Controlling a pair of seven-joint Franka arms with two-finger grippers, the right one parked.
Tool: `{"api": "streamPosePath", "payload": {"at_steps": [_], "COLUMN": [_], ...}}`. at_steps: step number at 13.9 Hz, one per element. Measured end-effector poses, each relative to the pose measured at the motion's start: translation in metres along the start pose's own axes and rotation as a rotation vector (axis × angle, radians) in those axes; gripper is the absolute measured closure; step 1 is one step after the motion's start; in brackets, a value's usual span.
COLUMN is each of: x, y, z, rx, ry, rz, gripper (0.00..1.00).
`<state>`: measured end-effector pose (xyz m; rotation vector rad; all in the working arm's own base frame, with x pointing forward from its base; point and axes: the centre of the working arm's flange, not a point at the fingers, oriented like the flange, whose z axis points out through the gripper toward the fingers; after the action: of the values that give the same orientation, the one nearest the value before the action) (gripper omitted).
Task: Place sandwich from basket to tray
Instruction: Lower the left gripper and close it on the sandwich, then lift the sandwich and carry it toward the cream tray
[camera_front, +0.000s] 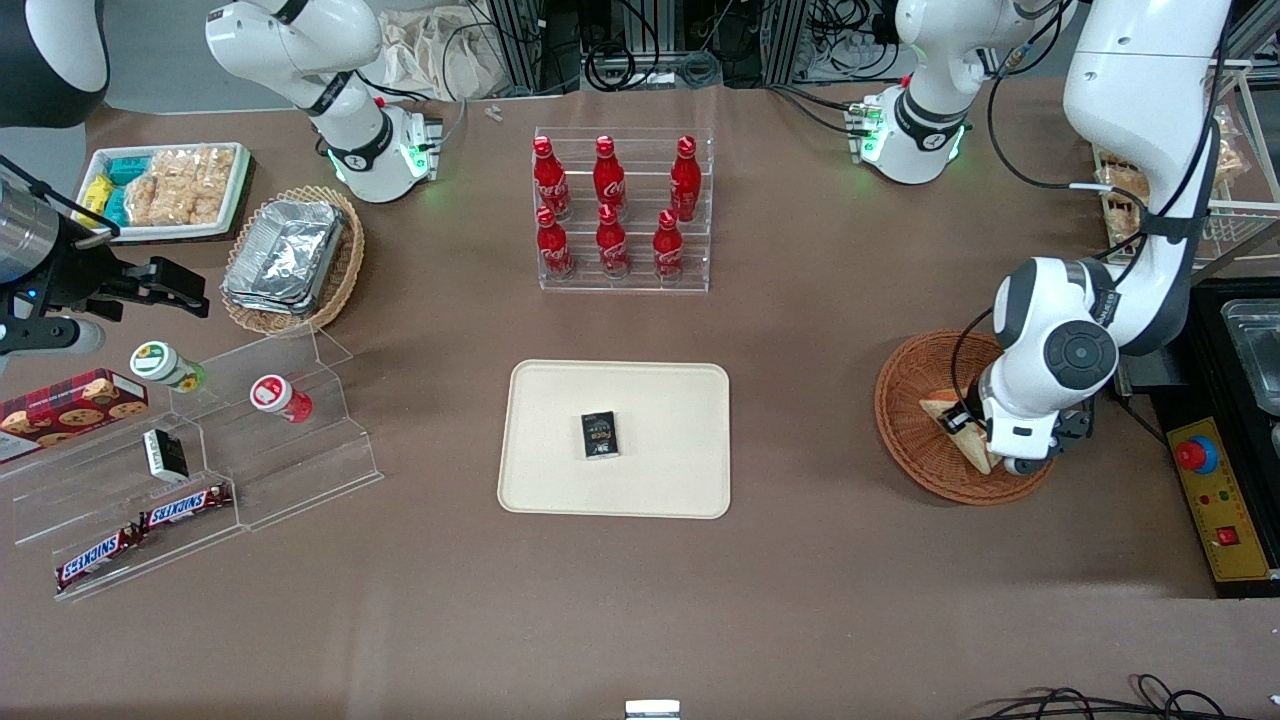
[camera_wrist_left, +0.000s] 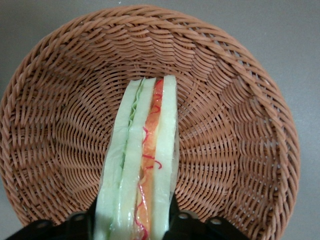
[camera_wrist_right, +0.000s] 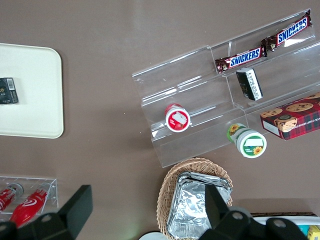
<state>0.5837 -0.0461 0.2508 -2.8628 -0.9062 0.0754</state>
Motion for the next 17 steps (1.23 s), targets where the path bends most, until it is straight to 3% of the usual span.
{"api": "streamPosePath", "payload": {"at_steps": [2,5,7,9,11,14,17], "x": [0.0,0.006,0.019,0.033,0.031,0.002,-0.047], "y": [0.003,0.011,0.015,0.019,0.035,0.073,0.121], "z": [-0.002,-0.016,-0.043,-0.089,-0.143,-0.215,-0.243], "rx": [-0.005,-0.022,-0.005,0.027,0.029,-0.053,-0.117], "ry": [0.005,0.023,0.021,0.008,-0.002,-0.025,-0.043], "rz": [-0.03,-0.048,-0.061,-0.076,-0.063,-0.013,0.087], "gripper": [0.64,0.69,0.7,0.78,0.82,0.82,0.82]}}
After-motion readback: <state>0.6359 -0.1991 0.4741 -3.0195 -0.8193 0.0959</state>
